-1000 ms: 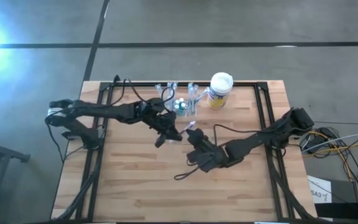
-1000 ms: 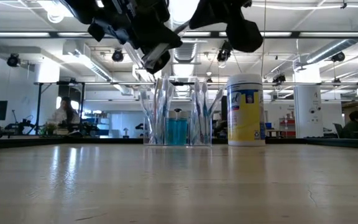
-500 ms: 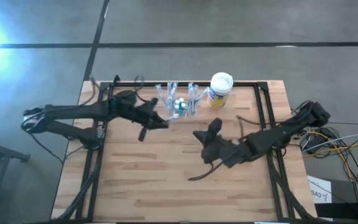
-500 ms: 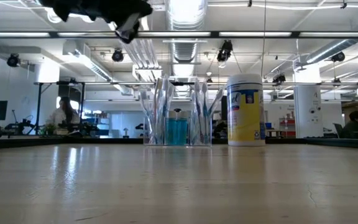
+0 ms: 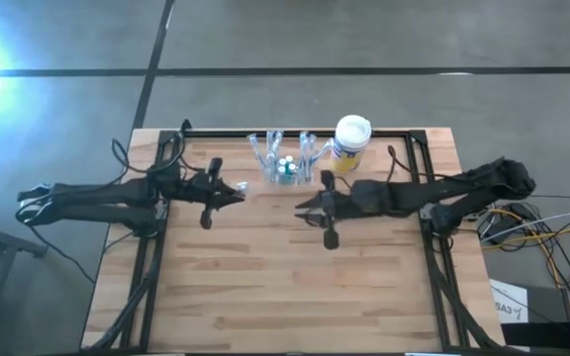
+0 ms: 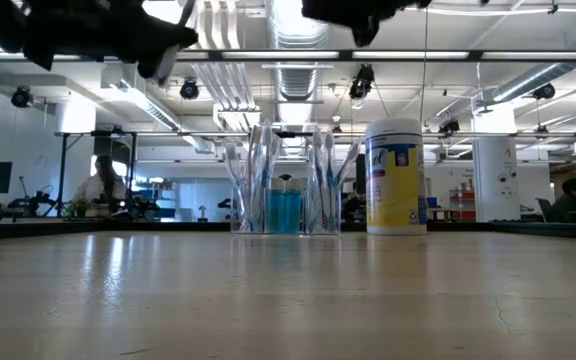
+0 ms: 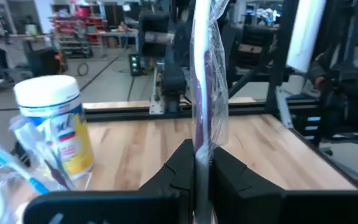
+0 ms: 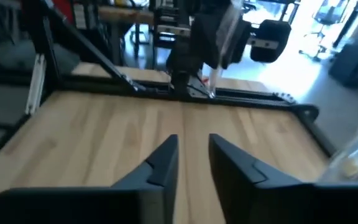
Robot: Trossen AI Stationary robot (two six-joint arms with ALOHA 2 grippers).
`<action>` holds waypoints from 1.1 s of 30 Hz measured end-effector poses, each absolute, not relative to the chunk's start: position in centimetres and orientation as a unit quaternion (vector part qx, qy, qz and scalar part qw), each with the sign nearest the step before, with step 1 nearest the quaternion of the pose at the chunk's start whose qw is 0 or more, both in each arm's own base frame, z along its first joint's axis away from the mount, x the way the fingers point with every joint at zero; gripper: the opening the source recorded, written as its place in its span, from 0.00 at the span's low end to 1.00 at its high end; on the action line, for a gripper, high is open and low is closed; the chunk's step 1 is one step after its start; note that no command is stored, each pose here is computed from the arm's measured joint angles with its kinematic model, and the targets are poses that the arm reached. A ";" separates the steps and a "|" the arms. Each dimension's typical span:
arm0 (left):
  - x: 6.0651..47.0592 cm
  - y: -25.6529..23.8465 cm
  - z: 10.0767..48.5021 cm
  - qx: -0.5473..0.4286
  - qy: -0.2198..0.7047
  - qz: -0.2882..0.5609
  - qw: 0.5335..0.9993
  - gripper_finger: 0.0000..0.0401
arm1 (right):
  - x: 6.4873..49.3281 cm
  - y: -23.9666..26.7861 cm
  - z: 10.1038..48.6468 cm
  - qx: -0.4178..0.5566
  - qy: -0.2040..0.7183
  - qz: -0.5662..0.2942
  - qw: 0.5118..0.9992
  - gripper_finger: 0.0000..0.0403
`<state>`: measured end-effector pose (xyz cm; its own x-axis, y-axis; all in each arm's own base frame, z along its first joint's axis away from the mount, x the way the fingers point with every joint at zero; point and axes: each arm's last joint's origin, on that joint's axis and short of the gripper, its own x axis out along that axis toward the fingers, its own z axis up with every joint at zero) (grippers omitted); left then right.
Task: Pick & Place toothbrushing station
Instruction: Put the violet toothbrush into the transparent toothbrush holder
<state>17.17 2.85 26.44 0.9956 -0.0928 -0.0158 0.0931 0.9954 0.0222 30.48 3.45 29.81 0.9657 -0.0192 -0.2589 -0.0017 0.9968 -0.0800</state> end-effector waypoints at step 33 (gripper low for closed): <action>19.9 2.9 23.1 0.019 -0.020 -0.028 0.999 0.06 | 39.1 -2.6 24.3 0.105 -0.092 0.030 0.990 0.64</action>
